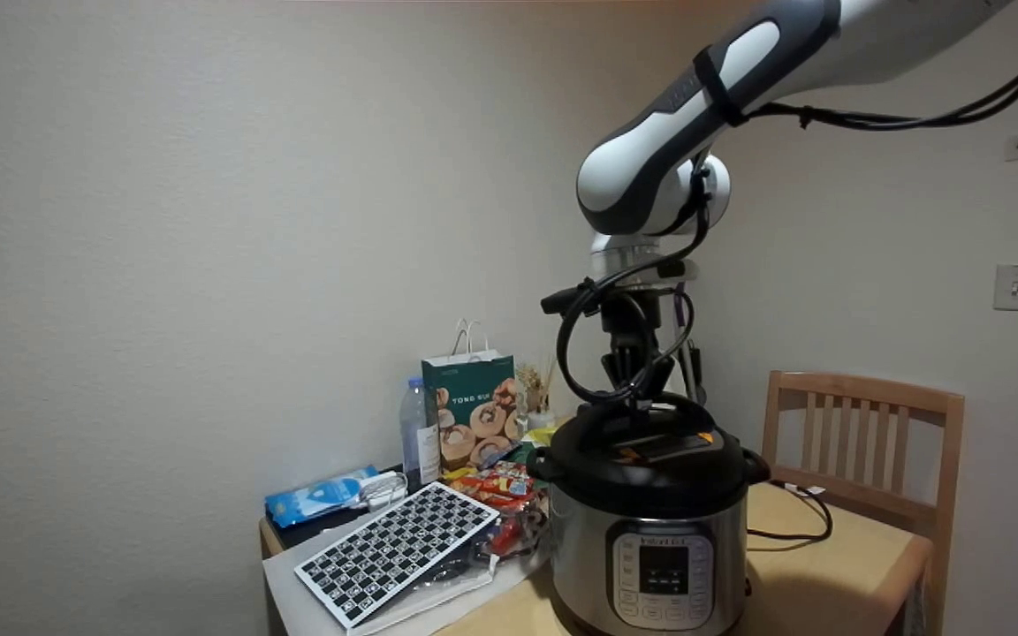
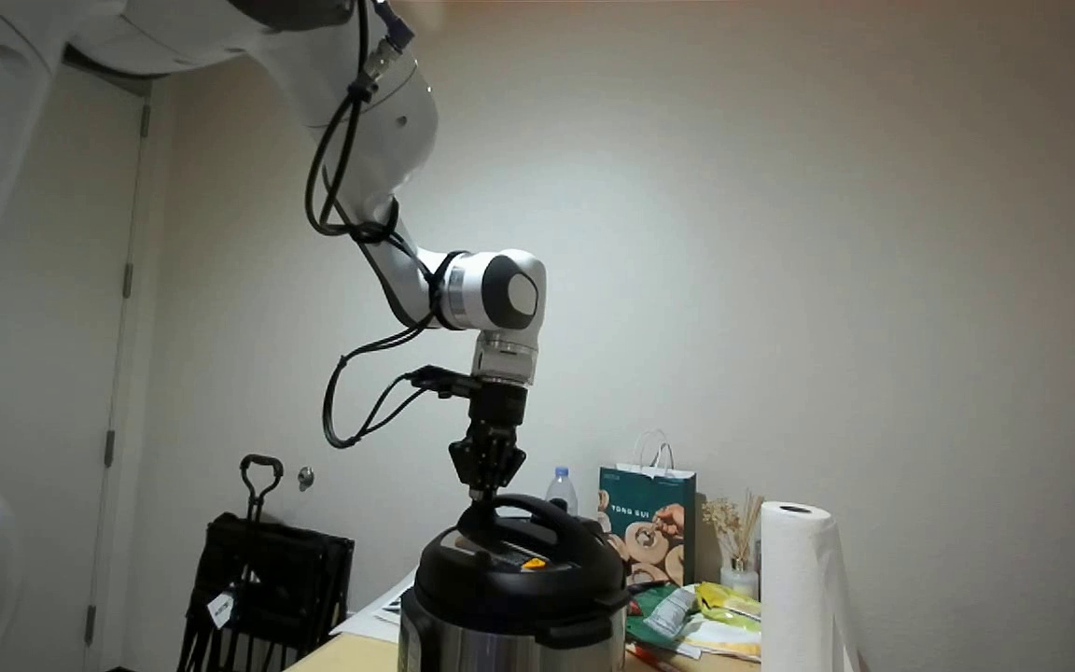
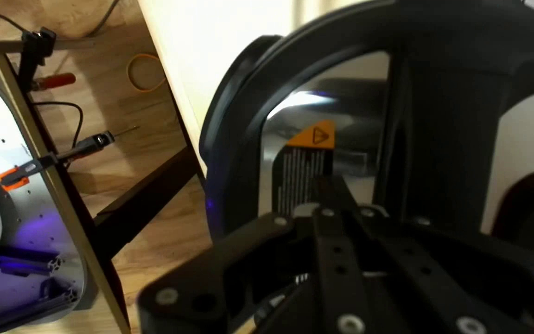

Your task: Turn the lid of the cooker clockwise

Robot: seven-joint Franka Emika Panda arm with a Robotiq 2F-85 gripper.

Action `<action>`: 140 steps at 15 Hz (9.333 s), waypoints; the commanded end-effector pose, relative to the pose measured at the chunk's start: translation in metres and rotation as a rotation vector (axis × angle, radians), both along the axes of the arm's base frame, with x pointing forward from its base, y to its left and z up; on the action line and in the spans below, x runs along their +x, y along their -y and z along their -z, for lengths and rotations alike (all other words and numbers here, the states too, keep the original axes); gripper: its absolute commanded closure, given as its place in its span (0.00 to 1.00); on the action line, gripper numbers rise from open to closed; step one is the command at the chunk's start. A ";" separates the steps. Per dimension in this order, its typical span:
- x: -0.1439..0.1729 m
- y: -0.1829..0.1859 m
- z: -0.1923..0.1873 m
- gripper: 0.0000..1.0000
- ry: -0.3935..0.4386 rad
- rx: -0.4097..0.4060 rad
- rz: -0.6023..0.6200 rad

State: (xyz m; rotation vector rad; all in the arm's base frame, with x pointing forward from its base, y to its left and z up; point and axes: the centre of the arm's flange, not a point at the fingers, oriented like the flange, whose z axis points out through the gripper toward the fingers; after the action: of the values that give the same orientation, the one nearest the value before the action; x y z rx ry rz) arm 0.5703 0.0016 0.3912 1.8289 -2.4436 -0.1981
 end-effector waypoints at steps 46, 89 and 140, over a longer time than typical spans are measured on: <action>0.051 0.032 0.021 0.59 -0.076 -0.011 0.219; 0.109 0.033 0.062 0.77 -0.094 0.056 0.036; 0.098 -0.008 -0.023 0.00 -0.370 -0.368 0.529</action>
State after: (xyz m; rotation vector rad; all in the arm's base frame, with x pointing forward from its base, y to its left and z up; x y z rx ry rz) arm 0.7124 0.0107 0.3870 0.9342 -2.4486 -0.1479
